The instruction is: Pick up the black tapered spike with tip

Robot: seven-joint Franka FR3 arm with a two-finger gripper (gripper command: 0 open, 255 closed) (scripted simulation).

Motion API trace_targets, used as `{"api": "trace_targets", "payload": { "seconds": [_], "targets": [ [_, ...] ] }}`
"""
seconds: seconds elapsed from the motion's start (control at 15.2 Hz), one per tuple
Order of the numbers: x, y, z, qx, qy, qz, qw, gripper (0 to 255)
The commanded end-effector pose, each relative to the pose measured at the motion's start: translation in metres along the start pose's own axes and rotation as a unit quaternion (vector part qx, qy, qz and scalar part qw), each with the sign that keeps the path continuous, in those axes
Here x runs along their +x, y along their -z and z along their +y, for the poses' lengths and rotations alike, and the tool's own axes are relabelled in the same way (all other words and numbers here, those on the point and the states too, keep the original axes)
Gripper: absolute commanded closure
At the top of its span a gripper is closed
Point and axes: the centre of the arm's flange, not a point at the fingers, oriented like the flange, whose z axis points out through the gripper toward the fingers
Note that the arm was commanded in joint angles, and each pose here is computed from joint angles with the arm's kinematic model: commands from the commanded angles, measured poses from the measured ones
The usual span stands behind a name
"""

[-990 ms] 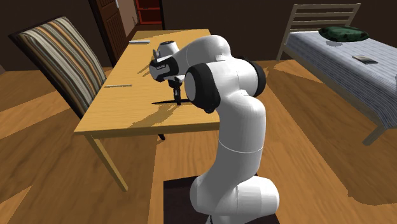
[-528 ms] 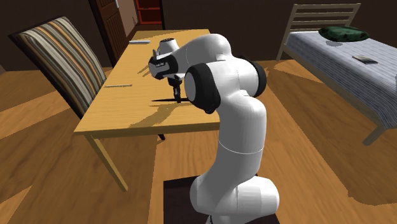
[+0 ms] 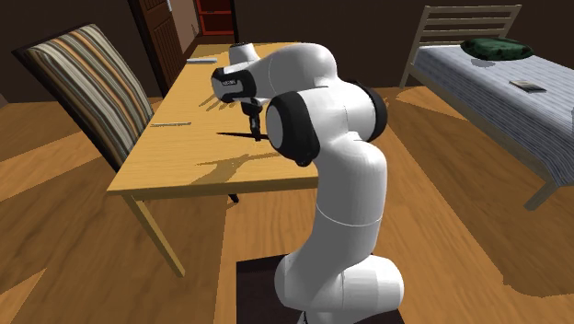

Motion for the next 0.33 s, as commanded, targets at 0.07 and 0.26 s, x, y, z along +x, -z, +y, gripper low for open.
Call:
{"api": "trace_targets", "payload": {
  "seconds": [0.07, 0.26],
  "targets": [
    [0.002, 0.017, 0.0, 0.0, 0.0, 0.0, 1.0, 255],
    [0.002, 0.023, 0.0, 0.0, 0.0, 0.0, 1.0, 255]
  ]
}}
